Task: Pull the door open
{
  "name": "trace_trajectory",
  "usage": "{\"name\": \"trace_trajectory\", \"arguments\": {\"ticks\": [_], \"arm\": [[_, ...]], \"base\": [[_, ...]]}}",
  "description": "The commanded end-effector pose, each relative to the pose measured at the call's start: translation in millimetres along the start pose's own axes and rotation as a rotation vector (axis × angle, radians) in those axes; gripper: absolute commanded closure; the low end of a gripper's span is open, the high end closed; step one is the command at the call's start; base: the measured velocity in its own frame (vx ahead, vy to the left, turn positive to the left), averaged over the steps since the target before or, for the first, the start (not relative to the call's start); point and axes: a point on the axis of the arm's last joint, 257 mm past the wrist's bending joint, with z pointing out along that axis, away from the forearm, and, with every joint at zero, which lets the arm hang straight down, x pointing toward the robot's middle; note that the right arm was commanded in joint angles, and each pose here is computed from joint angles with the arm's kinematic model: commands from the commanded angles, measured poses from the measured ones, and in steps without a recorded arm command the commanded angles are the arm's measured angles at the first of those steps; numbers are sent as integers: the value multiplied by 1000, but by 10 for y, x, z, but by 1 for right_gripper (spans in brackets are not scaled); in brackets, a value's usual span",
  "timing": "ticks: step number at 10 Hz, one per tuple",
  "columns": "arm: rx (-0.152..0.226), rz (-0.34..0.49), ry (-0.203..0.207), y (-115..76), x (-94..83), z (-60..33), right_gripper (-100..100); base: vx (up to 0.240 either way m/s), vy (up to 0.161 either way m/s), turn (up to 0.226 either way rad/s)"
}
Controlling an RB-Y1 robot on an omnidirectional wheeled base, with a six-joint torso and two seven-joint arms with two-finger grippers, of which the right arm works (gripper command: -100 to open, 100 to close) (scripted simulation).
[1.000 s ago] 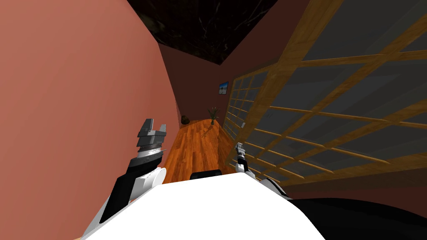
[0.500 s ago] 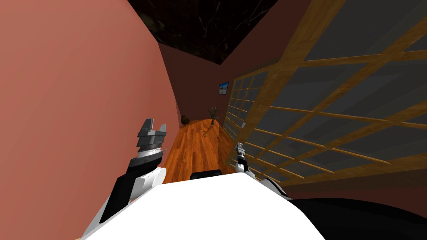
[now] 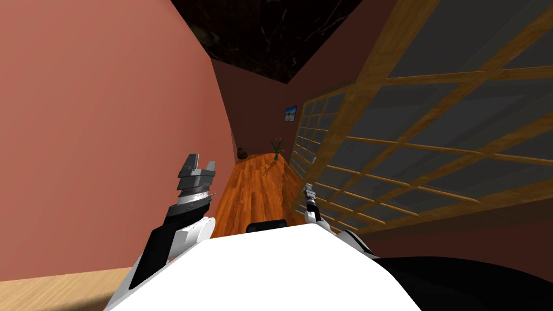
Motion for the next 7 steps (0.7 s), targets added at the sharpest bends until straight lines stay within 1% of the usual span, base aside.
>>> {"name": "trace_trajectory", "arguments": {"ticks": [1,3,5,6,7], "arm": [[31,1,-9,-92,-38,-28,100],[69,1,-12,-207,-40,-22,100],[97,0,-15,-294,-43,-21,100],[106,0,-16,-321,-44,-21,100],[99,-1,-15,-302,-37,-11,100]], "base": [[-248,-5,53],[-208,-19,51],[-173,0,40],[-181,-19,28],[-83,-6,19]]}}
